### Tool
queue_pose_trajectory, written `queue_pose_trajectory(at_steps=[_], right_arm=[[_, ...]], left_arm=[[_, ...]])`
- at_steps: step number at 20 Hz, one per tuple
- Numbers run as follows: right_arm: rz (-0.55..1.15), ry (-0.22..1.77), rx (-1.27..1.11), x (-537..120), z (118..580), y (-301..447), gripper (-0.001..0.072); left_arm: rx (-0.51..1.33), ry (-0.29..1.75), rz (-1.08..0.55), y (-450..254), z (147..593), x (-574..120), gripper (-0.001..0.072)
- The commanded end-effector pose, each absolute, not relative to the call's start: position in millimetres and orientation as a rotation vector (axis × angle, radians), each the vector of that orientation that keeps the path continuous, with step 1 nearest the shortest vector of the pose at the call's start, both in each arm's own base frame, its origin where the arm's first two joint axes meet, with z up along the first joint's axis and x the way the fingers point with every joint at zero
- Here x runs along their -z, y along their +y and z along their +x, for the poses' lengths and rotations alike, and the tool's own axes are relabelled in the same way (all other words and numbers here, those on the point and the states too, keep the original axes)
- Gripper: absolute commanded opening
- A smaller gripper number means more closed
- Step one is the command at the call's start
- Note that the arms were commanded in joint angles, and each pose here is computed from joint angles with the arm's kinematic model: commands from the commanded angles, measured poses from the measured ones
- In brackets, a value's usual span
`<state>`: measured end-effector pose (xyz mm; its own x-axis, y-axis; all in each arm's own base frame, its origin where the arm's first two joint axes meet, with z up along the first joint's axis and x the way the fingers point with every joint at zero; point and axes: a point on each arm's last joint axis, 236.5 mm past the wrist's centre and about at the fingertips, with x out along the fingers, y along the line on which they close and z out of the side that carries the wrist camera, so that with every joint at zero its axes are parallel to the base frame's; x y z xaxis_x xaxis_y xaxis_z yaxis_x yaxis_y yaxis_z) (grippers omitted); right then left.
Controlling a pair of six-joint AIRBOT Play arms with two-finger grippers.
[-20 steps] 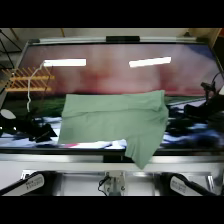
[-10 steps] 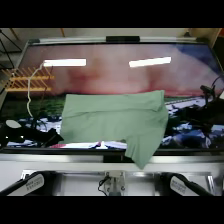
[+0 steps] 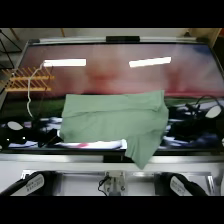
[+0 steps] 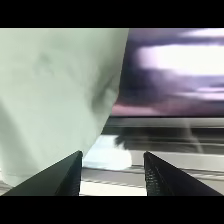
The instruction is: Fold the shirts.
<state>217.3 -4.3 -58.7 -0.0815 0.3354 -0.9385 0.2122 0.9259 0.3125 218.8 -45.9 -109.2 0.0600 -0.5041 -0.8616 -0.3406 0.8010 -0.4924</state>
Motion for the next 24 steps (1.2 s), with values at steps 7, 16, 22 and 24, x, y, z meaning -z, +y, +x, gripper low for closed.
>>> queue_pose_trajectory(at_steps=[7,16,22,24], right_arm=[[0.398,1.704,-0.193,125,196,56,0.0512],[0.284,1.512,-0.252,47,258,52,0.0064],[0.243,1.198,-0.17,-17,377,29,0.0064],[0.283,1.182,-0.151,-9,415,26,0.0063]], left_arm=[[0.156,1.548,-0.708,-49,217,103,0.0032],[0.247,1.413,-0.581,-34,268,52,0.0032],[0.249,1.274,-0.522,-19,358,-2,0.0029],[0.267,1.293,-0.519,-27,387,3,0.0031]])
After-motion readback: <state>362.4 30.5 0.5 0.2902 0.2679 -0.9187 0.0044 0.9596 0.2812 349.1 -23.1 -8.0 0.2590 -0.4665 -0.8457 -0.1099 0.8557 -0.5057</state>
